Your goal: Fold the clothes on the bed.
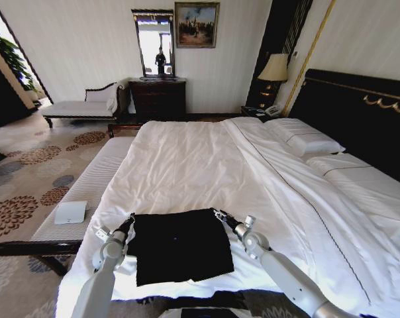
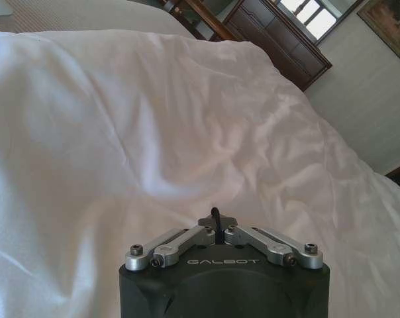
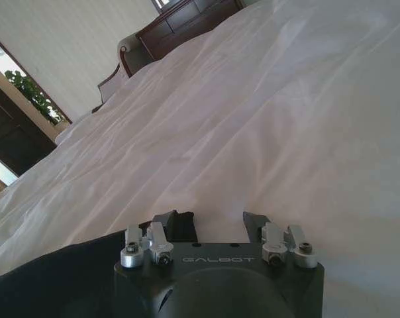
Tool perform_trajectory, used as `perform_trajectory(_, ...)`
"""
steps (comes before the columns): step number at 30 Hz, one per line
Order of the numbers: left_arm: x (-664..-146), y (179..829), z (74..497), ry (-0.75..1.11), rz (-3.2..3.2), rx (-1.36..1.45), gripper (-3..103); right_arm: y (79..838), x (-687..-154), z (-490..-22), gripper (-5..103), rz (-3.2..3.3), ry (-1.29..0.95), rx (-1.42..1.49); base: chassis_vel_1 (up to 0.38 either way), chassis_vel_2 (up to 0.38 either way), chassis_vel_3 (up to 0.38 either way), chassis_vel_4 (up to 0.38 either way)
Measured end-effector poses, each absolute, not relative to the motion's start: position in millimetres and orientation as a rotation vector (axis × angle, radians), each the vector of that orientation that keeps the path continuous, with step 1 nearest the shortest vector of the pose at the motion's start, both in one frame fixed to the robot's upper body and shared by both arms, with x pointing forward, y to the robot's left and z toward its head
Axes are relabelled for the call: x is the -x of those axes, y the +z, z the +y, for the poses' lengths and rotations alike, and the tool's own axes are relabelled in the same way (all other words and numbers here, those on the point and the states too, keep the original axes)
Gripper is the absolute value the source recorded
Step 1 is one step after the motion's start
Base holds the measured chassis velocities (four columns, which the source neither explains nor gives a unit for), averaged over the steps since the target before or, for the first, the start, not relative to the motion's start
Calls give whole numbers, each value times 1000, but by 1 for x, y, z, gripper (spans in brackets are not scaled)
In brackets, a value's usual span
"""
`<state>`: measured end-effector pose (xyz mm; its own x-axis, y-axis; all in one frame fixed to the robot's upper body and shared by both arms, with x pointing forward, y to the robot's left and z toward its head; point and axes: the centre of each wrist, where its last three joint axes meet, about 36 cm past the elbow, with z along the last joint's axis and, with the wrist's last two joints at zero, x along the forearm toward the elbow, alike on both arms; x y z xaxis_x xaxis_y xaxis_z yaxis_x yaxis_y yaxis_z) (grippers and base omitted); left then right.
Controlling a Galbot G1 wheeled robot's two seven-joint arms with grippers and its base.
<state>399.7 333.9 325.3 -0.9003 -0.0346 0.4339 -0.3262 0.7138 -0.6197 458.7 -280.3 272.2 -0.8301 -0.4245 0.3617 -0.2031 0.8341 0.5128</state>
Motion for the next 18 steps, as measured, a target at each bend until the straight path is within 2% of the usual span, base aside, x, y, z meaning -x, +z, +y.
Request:
perform_trajectory(2,-400,325,334,1020,-2527,-280,1,273,-459,-280,62,-2544,-641,-466,0,0,0,0)
perform_trajectory(3,-401,325,334,1020,-2527,-281,1,277,-460,-279,51,-2552,-666,-472,0,0,0,0)
perform_trajectory(5,-401,325,334,1020,-2526,-282,1,281,-462,-278,40,-2564,-703,-480,0,0,0,0)
perform_trajectory(7,-401,325,334,1019,-2526,-283,1,282,-461,-277,40,-2567,-710,-488,0,0,0,0)
perform_trajectory(10,-400,324,333,1019,-2524,-284,1,281,-459,-275,54,-2563,-703,-507,0,0,0,0)
perform_trajectory(12,-400,324,333,1018,-2523,-285,1,280,-459,-274,54,-2561,-691,-512,0,0,0,0)
perform_trajectory(16,-399,324,333,1018,-2522,-286,1,274,-457,-272,61,-2542,-627,-520,0,0,0,0)
perform_trajectory(17,-399,324,333,1018,-2522,-286,1,274,-457,-272,61,-2542,-627,-520,0,0,0,0)
perform_trajectory(18,-399,324,333,1018,-2522,-287,1,273,-457,-272,57,-2539,-616,-519,0,0,0,0)
